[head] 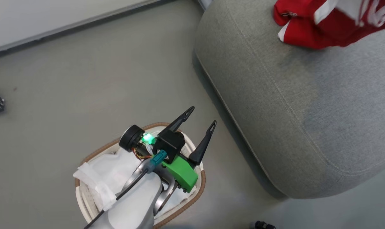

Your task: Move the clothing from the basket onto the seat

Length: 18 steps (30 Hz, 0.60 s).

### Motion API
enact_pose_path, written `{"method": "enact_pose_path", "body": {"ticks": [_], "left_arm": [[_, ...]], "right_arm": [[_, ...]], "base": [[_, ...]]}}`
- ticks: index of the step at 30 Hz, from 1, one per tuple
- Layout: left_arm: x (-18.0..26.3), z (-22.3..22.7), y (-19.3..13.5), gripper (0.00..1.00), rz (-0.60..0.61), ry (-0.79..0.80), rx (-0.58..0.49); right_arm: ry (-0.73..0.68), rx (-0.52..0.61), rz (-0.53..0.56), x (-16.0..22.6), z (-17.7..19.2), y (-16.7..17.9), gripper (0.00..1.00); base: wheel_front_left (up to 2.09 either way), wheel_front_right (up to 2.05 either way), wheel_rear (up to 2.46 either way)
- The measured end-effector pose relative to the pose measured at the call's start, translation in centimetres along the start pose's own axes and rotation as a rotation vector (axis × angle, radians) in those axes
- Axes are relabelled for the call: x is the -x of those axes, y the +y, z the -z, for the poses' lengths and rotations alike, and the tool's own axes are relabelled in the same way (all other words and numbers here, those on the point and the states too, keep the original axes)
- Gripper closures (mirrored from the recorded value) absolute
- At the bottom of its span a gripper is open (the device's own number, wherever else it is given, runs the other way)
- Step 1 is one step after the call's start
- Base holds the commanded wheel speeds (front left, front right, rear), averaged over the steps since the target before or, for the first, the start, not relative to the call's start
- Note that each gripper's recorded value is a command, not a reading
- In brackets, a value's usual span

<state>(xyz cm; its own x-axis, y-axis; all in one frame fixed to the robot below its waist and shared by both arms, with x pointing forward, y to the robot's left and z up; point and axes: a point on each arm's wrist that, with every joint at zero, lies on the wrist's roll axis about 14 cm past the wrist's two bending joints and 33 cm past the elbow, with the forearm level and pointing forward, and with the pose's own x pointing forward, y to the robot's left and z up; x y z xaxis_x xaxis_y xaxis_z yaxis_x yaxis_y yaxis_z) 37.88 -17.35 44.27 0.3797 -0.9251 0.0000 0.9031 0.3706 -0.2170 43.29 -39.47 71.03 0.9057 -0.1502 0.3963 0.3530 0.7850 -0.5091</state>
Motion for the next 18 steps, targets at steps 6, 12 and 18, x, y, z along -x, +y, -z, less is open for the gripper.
{"method": "enact_pose_path", "body": {"ticks": [6,12,18], "left_arm": [[0.3,1.6,2.6,0.0,-0.012,0.005,0.012],[0.2,2.8,4.5,0.0,-0.022,-0.003,0.03],[1.3,4.4,6.9,0.0,-0.08,0.013,0.059]], "right_arm": [[0.078,0.066,0.066,-2.6,3.8,-1.1,1.0],[0.303,0.035,0.118,-1.9,12.5,0.2,1.0],[0.537,-0.036,0.122,1.2,20.8,4.4,1.0]], "base": [[0.0,0.0,0.0],[0.0,0.0,0.0],[0.0,0.0,0.0]]}}
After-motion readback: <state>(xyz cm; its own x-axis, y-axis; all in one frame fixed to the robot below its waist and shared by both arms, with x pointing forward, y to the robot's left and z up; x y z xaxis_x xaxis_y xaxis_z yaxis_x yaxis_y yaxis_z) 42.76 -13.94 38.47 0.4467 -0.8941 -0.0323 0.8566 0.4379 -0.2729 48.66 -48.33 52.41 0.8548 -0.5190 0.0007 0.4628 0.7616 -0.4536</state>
